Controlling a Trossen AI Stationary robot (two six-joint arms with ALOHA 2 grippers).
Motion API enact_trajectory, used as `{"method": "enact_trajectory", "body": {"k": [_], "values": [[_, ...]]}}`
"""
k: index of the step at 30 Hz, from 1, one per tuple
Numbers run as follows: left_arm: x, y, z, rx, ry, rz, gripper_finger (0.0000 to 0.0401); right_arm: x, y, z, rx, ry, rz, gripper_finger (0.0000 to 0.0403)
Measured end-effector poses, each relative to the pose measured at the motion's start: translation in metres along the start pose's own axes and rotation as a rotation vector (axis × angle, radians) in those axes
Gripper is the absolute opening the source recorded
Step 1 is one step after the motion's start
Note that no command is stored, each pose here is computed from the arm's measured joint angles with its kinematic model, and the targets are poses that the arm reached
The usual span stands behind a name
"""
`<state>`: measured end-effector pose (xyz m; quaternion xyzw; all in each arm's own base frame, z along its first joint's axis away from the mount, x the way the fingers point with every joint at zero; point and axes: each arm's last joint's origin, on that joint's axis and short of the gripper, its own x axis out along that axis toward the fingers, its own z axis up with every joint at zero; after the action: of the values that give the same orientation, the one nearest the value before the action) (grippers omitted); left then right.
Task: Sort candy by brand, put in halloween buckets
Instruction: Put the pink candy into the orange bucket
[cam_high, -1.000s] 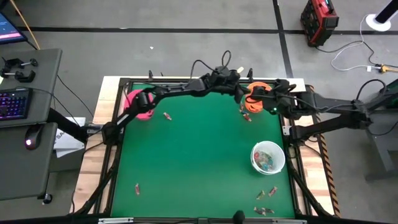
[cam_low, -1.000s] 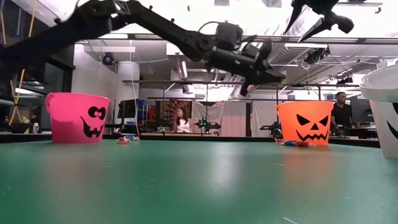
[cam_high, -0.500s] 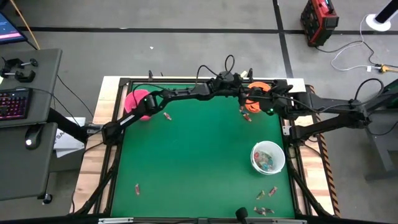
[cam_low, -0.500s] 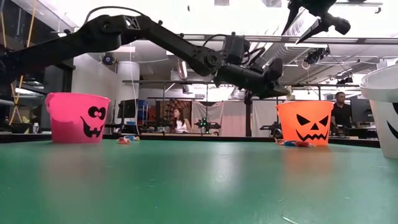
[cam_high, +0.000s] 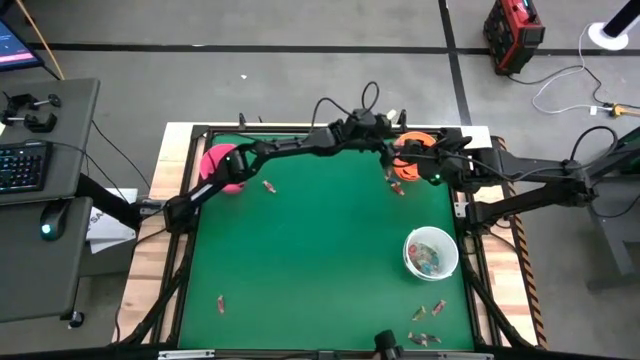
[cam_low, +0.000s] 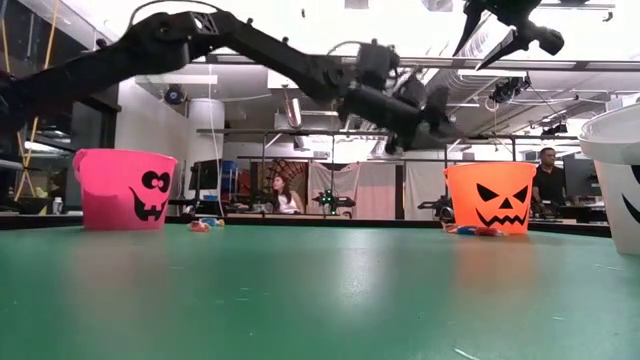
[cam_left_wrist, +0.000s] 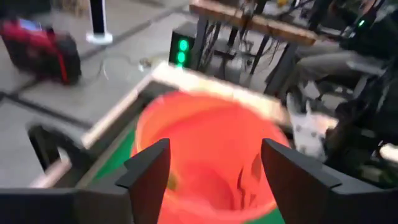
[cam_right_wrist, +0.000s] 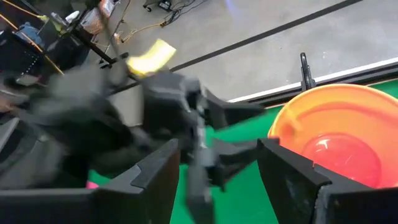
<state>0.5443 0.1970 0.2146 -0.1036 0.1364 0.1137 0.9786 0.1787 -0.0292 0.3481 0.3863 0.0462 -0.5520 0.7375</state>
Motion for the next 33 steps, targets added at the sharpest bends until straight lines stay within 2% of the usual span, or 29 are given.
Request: {"method": "enact_trajectory", "body": {"k": [3, 5, 9, 11, 18, 23, 28, 33], "values": [[-0.010, -0.001, 0.015, 0.006, -0.014, -0.013, 0.0253, 0.000, 0.000, 0.000, -0.014, -0.004, -0.001, 0.0206], [-0.011, -0.001, 0.018, -0.018, -0.010, -0.060, 0.0254, 0.000, 0.000, 0.000, -0.014, -0.005, 0.000, 0.0206], [-0.020, -0.002, 0.019, -0.137, 0.101, -0.202, 0.0253, -0.001, 0.001, 0.001, -0.026, 0.004, 0.013, 0.0206], [-0.030, 0.000, 0.025, -0.168, 0.165, -0.234, 0.0253, -0.002, 0.002, 0.002, -0.028, 0.000, 0.027, 0.0206], [-0.087, 0.025, 0.034, -0.119, 0.513, -0.124, 0.0252, -0.010, 0.000, 0.013, -0.067, -0.051, 0.076, 0.0206], [-0.130, 0.018, 0.039, -0.075, 0.682, -0.098, 0.0252, -0.015, -0.004, 0.018, -0.108, -0.073, 0.085, 0.0206], [-0.165, -0.009, 0.023, 0.020, 0.731, -0.072, 0.0252, -0.017, -0.006, 0.020, -0.150, -0.081, 0.085, 0.0206], [-0.211, -0.022, -0.022, 0.164, 0.825, 0.018, 0.0252, -0.017, -0.007, 0.020, -0.166, -0.077, 0.077, 0.0206]]}}
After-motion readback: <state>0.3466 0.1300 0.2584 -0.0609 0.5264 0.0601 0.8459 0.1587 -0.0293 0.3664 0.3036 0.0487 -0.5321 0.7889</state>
